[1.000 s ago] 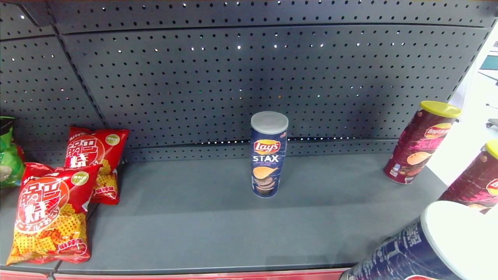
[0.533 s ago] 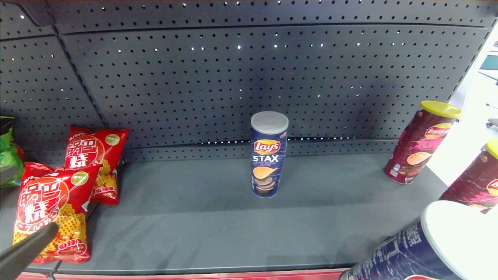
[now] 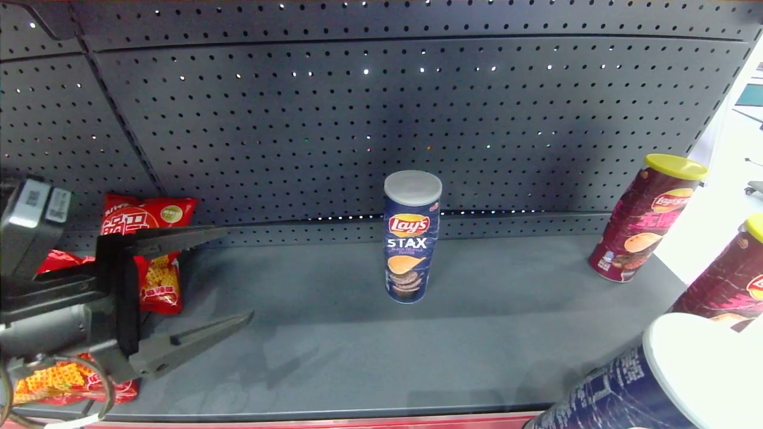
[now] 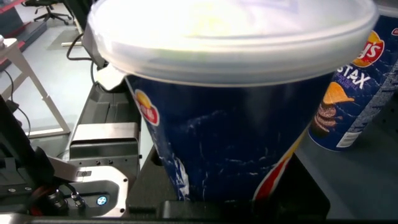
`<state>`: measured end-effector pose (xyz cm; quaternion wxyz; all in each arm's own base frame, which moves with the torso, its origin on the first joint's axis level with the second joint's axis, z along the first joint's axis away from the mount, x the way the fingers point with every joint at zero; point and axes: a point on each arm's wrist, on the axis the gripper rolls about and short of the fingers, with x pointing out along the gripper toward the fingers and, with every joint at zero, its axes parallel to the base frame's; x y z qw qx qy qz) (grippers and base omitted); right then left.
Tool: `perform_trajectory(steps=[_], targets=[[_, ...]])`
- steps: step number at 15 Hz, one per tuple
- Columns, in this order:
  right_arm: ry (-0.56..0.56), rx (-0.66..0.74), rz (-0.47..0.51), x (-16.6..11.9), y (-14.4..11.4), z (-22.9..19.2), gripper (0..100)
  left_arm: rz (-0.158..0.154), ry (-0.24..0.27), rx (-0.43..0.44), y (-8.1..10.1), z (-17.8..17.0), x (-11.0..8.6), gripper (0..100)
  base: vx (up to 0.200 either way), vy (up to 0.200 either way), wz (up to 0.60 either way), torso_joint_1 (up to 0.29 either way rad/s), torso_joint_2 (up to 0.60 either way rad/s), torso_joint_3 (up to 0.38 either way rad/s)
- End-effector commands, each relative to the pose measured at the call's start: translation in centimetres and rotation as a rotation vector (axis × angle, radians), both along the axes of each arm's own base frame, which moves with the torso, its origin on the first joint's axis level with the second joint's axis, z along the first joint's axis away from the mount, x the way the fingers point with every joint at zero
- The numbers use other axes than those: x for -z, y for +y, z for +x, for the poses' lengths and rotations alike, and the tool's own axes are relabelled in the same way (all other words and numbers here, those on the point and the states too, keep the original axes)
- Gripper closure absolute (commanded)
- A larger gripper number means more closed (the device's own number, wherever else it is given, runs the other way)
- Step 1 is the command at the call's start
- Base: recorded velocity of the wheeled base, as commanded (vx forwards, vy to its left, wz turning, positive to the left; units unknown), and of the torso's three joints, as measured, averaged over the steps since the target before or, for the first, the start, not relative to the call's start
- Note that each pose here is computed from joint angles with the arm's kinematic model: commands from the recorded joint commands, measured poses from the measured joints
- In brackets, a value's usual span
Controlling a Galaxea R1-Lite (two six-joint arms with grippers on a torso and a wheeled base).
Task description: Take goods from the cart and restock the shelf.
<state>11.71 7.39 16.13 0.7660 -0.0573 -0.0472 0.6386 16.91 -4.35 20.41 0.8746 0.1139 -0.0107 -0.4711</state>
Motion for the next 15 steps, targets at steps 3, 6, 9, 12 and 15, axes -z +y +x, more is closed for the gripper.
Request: perform_trajectory(steps=[3,6,9,12,15], targets=[[0.009,0.002,-0.004,0.0,0.1,0.3,100,0.015,0.082,0.027,-1.8,4.6,0.8,0,0.0,0.0,0.0,0.0,0.0,0.0],[-0.005,0.005,0.003,-0.5,0.5,1.0,100,0.016,0.127,0.09,-3.9,6.6,2.1,0,0.0,0.0,0.0,0.0,0.0,0.0],[-0.004,0.005,0.004,-0.7,0.6,1.4,100,-0.002,0.072,0.11,-5.2,9.2,2.1,0,0.0,0.0,0.0,0.0,0.0,0.0],[0.003,0.005,0.001,-0.6,0.8,1.6,100,-0.021,0.008,0.116,-6.2,11.7,2.3,0,0.0,0.0,0.0,0.0,0.0,0.0],[0.007,0.005,-0.001,-0.6,0.9,1.8,100,-0.017,0.077,0.131,-7.3,12.7,4.1,0,0.0,0.0,0.0,0.0,0.0,0.0]])
